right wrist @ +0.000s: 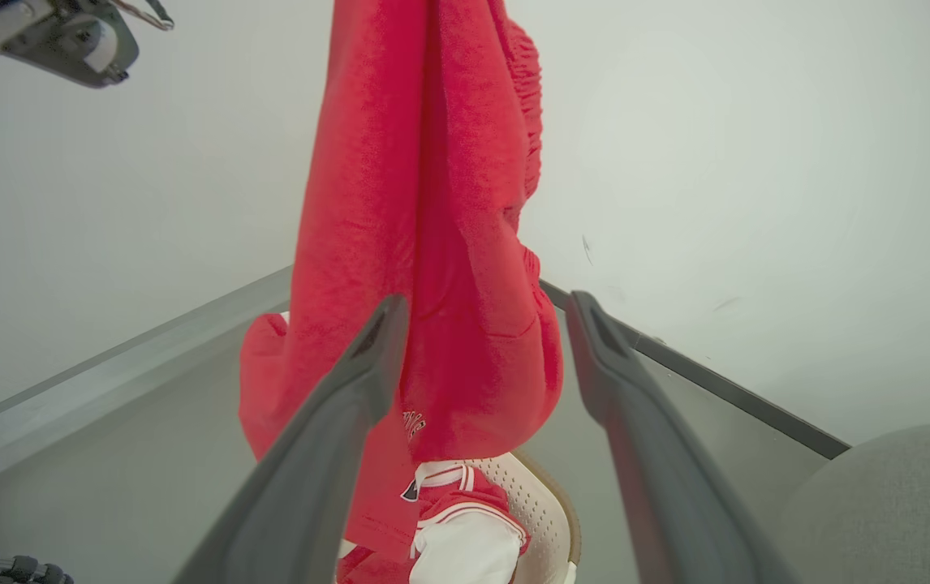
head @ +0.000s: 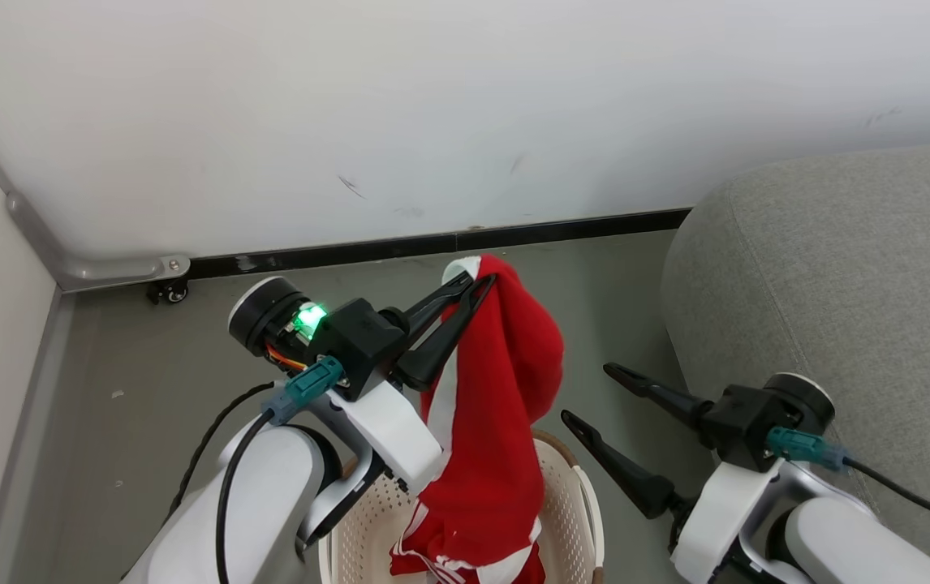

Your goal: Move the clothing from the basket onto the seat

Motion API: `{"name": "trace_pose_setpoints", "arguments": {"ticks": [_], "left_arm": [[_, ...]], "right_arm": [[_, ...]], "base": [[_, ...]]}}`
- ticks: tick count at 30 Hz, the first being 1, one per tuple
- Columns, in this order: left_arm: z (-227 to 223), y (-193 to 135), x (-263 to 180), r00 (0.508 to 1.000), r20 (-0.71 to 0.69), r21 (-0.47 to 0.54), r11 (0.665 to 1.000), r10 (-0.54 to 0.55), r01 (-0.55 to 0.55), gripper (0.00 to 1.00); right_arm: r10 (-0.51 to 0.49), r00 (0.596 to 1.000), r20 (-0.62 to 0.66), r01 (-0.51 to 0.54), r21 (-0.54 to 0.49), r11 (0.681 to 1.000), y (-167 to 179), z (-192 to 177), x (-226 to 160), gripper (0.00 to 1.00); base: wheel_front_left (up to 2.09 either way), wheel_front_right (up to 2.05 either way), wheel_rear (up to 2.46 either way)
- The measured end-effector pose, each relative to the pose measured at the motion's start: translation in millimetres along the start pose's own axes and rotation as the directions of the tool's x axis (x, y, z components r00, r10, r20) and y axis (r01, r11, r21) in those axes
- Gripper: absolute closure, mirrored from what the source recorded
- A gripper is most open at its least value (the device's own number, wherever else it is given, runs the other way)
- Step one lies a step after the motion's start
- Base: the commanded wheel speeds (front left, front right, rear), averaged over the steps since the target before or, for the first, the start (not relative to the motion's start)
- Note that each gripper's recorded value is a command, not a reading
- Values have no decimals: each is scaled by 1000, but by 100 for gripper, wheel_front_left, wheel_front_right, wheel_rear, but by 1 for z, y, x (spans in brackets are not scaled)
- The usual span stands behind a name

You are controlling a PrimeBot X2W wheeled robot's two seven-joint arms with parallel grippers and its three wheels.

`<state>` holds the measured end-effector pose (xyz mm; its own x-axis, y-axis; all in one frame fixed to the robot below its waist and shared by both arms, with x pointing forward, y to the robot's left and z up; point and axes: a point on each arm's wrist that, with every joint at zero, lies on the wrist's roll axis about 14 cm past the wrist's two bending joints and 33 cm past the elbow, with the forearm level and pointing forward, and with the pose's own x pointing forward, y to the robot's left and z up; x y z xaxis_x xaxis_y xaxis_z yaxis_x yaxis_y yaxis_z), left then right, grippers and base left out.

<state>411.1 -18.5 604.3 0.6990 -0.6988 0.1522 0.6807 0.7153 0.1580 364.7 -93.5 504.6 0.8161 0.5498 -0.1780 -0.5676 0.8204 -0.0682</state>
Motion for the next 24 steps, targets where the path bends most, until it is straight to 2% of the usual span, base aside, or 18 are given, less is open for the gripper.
{"name": "trace_pose_setpoints", "arguments": {"ticks": [10, 24], "left_arm": [[23, -13, 8, 996, 53, 32, 997, -73, 72, 100], [43, -21, 13, 988, 95, 39, 992, -123, 120, 100]], "right_arm": [[-10, 1000, -27, 7, -95, 995, -20, 7, -6, 0], [2, 999, -40, -5, -86, 996, -19, 6, -11, 0]], "base": [[0, 0, 0], [0, 0, 0]]}}
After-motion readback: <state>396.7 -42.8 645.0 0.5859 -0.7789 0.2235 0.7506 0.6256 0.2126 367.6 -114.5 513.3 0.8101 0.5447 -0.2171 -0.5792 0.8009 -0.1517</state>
